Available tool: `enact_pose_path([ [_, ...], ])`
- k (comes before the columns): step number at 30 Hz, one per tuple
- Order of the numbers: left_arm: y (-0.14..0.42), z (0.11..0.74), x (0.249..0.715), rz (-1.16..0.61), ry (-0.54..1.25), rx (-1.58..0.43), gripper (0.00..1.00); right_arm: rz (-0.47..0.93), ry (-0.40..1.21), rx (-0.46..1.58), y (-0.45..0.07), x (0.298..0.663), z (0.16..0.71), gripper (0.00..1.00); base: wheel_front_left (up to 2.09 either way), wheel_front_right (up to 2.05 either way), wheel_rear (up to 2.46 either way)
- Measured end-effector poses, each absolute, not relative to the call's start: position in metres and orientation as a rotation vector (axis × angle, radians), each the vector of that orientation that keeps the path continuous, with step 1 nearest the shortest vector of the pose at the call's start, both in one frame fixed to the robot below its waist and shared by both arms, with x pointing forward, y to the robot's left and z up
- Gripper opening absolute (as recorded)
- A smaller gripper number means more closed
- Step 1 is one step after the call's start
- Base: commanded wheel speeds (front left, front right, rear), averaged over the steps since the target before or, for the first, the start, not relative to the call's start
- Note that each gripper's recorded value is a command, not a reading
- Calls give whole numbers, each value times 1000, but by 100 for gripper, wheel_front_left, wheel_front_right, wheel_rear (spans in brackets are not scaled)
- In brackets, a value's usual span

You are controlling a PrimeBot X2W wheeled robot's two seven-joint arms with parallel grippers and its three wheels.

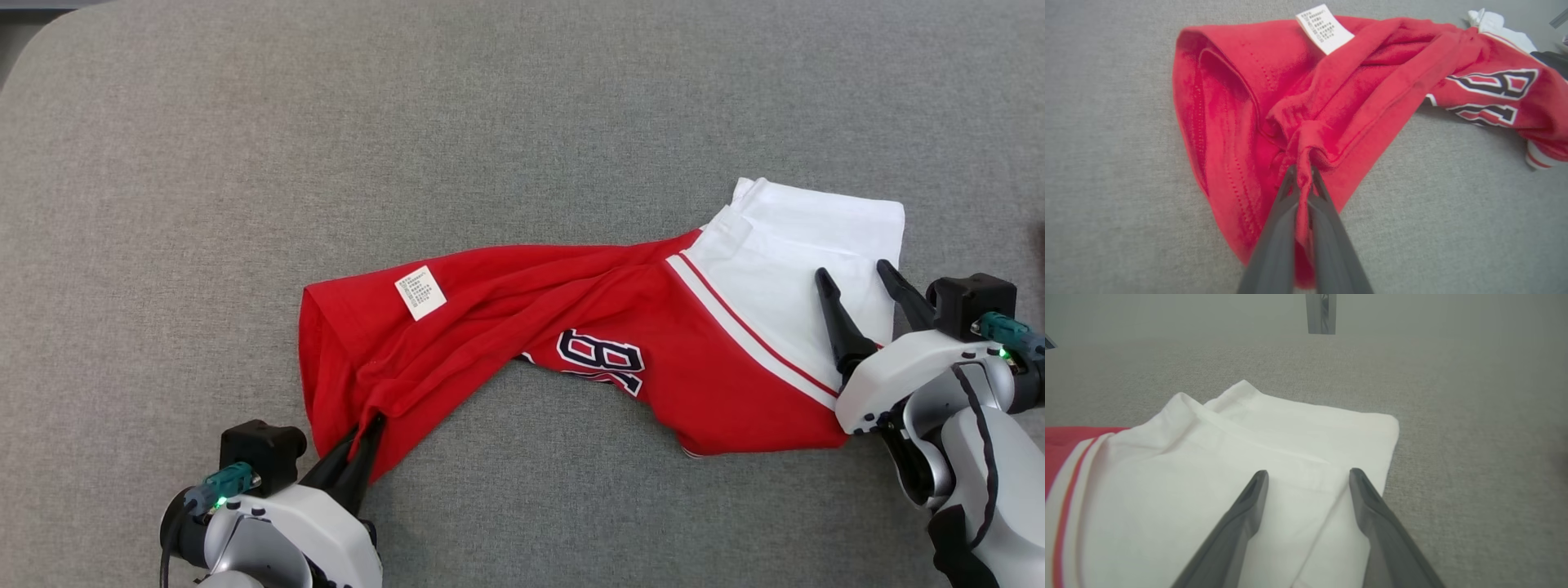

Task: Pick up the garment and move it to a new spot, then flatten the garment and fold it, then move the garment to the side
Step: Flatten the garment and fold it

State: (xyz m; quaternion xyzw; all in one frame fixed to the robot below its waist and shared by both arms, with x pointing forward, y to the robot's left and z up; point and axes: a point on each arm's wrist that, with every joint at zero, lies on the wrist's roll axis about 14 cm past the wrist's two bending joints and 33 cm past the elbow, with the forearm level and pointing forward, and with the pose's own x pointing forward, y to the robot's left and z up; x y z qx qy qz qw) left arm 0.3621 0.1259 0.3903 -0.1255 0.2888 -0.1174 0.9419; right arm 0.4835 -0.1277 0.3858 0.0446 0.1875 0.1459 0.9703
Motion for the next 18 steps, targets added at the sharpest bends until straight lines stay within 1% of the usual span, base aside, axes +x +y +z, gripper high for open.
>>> enact_pose_path([
  [5, 126, 389, 365, -240, 591, -250, 0, 289, 400, 100, -128, 489, 378, 100, 0, 0, 0],
  [6, 127, 389, 365, -239, 590, -249, 0, 295, 396, 97, -126, 490, 378, 49, 0, 0, 0],
  [7, 127, 389, 366, -238, 588, -249, 0, 299, 396, 97, -124, 490, 377, 36, 0, 0, 0],
  [8, 127, 389, 366, -238, 586, -248, 0, 305, 390, 95, -122, 491, 378, 16, 0, 0, 0],
  [9, 128, 390, 367, -237, 581, -247, 0, 312, 379, 87, -121, 491, 379, 16, 0, 0, 0],
  [10, 128, 391, 367, -236, 577, -247, 0, 312, 380, 93, -120, 490, 379, 0, 0, 0, 0],
  [14, 129, 398, 369, -235, 544, -241, 0, 315, 338, 103, -118, 489, 389, 0, 0, 0, 0],
  [18, 131, 415, 377, -239, 477, -230, 0, 308, 209, 117, -122, 497, 423, 0, 0, 0, 0],
])
